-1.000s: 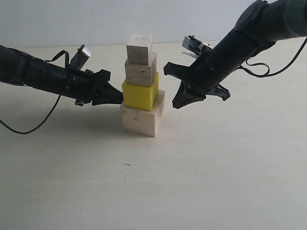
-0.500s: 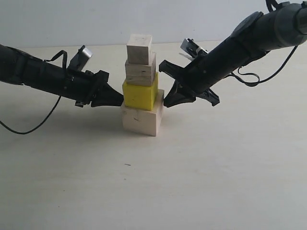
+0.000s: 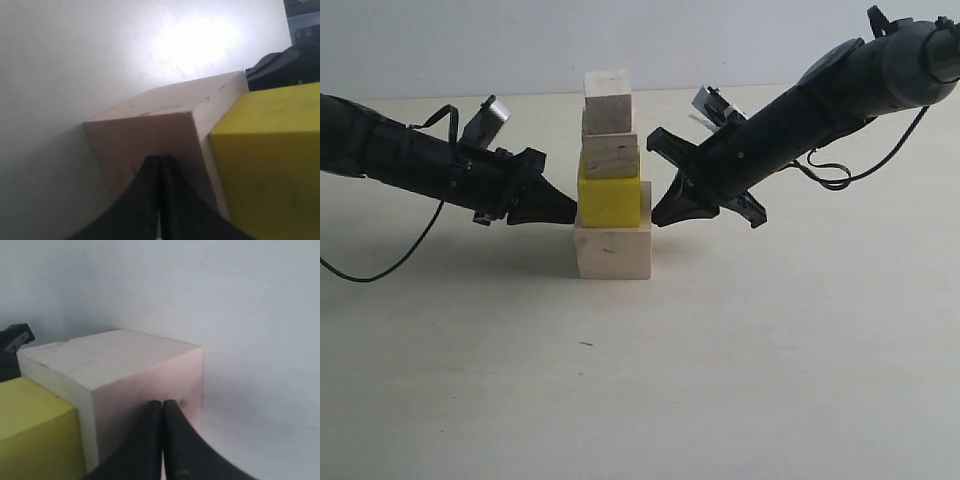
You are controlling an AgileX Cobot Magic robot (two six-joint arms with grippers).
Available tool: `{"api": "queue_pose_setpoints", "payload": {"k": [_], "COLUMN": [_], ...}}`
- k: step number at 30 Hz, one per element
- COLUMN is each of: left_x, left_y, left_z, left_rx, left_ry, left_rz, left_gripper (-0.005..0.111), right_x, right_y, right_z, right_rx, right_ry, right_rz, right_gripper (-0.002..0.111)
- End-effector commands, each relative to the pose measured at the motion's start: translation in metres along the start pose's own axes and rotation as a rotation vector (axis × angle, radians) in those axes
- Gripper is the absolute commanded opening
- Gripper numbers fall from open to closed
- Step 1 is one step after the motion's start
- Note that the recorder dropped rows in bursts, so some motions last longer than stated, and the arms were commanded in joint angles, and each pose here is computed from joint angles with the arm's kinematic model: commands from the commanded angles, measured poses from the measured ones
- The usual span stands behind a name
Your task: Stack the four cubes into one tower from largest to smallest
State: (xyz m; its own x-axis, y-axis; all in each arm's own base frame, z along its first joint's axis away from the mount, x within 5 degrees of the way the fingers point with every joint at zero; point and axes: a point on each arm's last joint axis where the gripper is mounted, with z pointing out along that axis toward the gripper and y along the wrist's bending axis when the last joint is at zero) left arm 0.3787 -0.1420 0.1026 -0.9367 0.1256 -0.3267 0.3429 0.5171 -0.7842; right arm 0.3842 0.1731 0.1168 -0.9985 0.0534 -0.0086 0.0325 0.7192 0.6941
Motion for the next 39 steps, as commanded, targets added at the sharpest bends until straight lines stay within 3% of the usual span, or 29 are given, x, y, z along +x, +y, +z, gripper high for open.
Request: {"api": "queue_pose_setpoints", "payload": {"k": [1,39], "left_x": [-0.0011,-0.002], "left_y": [-0.0017,-0.0018], "left_z": [-0.003,-0.0055], "left_rx": [-0.004,-0.006], "left_ry": [-0.012,-0.017], "left_rz": [-0.001,-0.004], "left_gripper": [0.0,0.0], "right_x": [0.0017,-0.0037], "right_y": [0.0001,-0.0021], "right_z": [-0.0012,-0.0012], "right_rx": [-0.012,0.014], "right_ry": [0.016,-0.043], "right_rz": [-0.004,-0.054], "right_gripper": [0.0,0.0]}}
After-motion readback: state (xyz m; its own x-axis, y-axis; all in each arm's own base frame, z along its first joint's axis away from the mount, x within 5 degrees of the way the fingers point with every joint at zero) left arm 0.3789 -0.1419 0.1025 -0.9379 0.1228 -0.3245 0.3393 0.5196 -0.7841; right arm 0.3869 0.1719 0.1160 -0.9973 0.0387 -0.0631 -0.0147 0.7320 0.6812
